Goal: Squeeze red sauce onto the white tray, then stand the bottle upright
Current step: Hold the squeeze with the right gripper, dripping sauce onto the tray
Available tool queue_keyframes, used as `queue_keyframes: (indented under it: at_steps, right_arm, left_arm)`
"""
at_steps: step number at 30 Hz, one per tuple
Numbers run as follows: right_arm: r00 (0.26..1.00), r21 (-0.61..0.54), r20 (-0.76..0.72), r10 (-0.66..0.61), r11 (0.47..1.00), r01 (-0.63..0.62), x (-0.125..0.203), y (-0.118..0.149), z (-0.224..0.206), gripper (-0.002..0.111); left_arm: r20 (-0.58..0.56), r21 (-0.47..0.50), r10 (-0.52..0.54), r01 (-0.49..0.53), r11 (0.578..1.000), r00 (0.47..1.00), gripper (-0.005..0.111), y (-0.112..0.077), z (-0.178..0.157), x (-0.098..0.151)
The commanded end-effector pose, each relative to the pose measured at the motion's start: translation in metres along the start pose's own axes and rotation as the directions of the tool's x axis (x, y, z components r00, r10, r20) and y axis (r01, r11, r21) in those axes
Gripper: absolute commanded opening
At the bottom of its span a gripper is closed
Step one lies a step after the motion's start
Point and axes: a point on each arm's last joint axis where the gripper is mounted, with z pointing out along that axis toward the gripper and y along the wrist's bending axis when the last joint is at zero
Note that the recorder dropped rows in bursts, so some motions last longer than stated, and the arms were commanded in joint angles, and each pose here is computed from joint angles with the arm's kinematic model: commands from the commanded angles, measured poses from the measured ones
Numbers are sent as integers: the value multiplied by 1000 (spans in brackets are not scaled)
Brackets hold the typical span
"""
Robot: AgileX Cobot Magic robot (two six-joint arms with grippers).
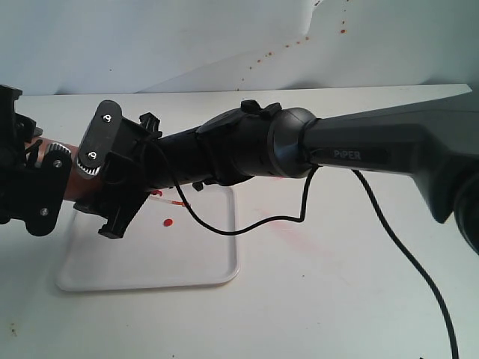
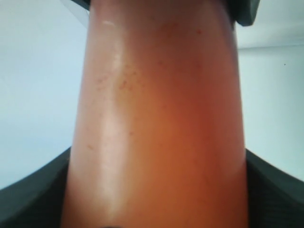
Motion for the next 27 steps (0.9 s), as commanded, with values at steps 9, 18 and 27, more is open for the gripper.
queue_keyframes:
  at_steps: [9,18,27]
  right_arm:
    - [1000,8,17,4,1000,-5,-5,-2,-2,0]
    - [1000,7,14,-6,1000,6,-5,-2,-2,47]
    - [1000,4,10,-20,1000,20,-5,-1,-2,105]
  left_arm:
    - [16,-27,-21,21,999,1000,0,4,-3,-1]
    - [16,-27,-21,21,999,1000,0,4,-3,-1]
    - [10,-39,6,-6,999,1000,0,5,-3,0]
